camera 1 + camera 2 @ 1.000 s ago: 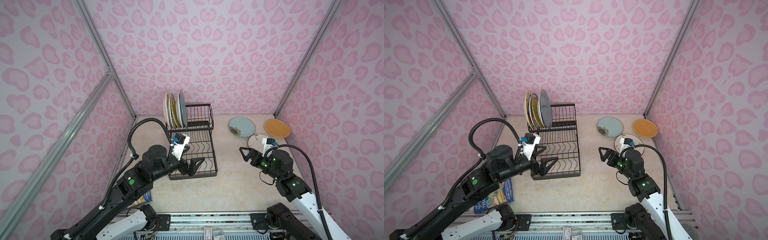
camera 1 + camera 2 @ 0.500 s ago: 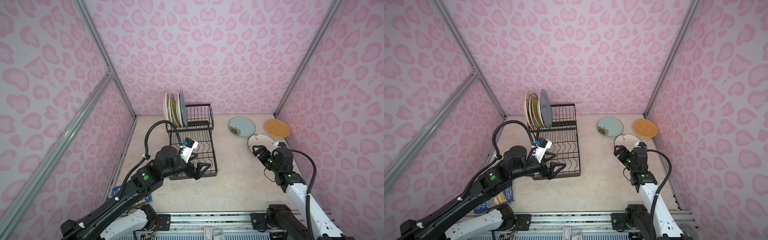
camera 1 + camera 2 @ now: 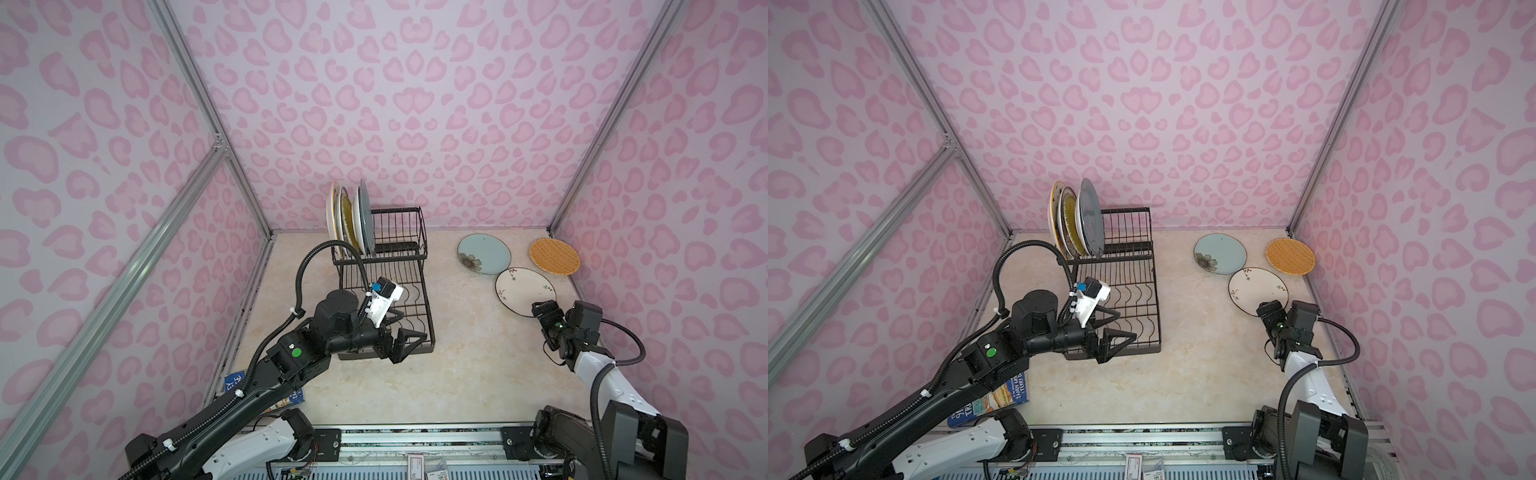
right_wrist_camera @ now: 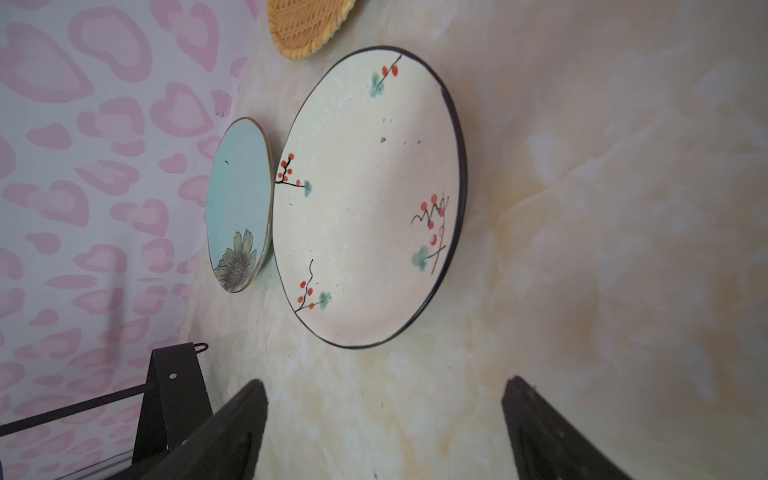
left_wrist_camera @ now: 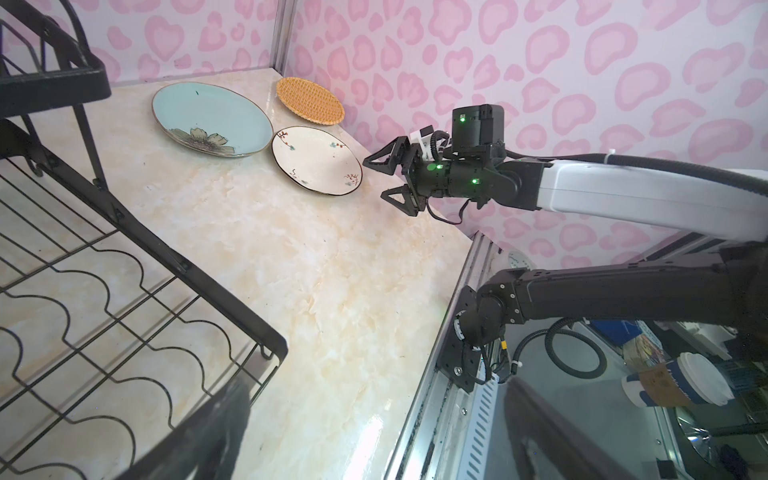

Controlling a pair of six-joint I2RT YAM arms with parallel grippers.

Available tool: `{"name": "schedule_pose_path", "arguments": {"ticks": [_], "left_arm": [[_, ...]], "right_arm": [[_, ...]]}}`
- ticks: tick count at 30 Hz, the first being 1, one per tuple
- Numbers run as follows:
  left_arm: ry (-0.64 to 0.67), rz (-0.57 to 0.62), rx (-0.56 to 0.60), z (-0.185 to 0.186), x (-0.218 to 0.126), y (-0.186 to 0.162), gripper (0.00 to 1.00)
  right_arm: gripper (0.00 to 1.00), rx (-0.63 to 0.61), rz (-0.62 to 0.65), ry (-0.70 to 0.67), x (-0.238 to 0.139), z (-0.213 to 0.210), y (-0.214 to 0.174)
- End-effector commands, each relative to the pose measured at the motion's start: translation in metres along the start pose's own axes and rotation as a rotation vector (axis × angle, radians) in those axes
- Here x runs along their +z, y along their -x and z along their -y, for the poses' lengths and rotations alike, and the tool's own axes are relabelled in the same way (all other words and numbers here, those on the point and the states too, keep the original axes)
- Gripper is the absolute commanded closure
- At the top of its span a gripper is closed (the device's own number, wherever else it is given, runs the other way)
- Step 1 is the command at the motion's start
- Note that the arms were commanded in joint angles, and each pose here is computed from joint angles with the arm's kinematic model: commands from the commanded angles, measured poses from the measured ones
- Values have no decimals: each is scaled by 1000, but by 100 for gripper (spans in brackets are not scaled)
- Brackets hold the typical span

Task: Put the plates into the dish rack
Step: 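Move the left gripper to the rack while the right gripper nears the white plate, then grip the white red-blossom plate's rim with the right gripper and drag it toward the rack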

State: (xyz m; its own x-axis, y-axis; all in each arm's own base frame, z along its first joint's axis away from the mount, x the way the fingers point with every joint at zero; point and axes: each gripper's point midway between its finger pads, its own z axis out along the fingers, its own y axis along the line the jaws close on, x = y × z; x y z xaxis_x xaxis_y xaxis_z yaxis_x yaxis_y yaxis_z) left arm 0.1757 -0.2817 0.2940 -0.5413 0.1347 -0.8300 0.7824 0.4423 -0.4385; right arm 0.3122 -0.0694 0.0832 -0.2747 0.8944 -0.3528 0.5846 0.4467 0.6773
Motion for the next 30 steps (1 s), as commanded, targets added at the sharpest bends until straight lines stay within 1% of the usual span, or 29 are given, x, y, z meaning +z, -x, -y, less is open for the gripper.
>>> {"name": "schedule_pose_path", "arguments": {"ticks": [1, 4, 9, 20, 23, 25, 30], "left_arm": [[-46, 10, 2, 8, 2, 5, 3], [-46, 10, 2, 8, 2, 5, 3], [-44, 21, 12, 9, -2, 6, 3], [-31, 46, 24, 9, -9, 11, 3], [-29, 51, 28, 9, -10, 12, 3], [-28, 55, 28, 9, -12, 13, 3], [-22, 63, 28, 7, -13, 14, 3]], "right_arm": [[14, 17, 15, 37, 11, -7, 10], [17, 35, -29, 25, 23, -4, 11], [30, 88, -91, 29, 44, 3, 9], [44, 180, -110, 40, 70, 19, 10], [54, 211, -122, 58, 77, 22, 9], [58, 241, -126, 69, 82, 26, 8], [75, 291, -121, 106, 88, 31, 6]]}}
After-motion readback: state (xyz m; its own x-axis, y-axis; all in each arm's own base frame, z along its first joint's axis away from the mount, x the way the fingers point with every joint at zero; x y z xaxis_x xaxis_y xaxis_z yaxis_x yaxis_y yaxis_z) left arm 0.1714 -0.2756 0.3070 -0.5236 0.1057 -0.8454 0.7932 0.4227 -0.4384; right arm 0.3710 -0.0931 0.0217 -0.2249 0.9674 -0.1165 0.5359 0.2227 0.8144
